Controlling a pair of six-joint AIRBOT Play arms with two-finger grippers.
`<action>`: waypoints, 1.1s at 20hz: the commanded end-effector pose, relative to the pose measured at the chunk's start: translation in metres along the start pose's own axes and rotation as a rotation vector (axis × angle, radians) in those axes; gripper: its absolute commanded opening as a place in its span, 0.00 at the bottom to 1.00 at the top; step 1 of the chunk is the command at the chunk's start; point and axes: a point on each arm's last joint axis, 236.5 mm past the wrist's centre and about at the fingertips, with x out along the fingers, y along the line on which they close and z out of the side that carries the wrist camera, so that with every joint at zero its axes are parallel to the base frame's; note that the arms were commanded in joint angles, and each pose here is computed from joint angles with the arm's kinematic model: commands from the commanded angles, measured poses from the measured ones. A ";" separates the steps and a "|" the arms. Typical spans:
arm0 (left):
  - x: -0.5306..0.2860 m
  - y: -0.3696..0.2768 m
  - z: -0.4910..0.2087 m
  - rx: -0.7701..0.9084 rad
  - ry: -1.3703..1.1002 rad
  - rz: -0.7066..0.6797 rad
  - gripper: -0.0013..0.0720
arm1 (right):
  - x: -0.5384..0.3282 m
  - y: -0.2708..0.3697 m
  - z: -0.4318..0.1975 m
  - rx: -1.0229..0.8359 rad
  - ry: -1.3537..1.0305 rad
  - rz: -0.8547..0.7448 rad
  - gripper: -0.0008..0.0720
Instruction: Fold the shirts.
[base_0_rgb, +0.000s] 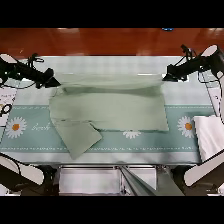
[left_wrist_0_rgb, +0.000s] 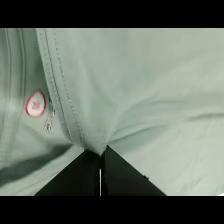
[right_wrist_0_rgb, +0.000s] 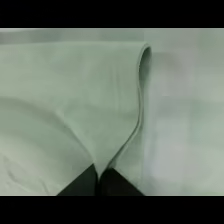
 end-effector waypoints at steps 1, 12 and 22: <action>0.016 0.001 -0.033 0.000 0.118 -0.015 0.04 | 0.016 -0.006 -0.034 0.033 0.114 0.018 0.04; 0.004 0.013 -0.034 -0.032 0.122 -0.023 0.45 | 0.016 -0.010 -0.041 0.099 0.140 -0.005 0.39; -0.081 -0.006 -0.075 0.024 -0.017 -0.011 0.71 | -0.056 0.000 -0.112 0.115 0.096 -0.007 0.57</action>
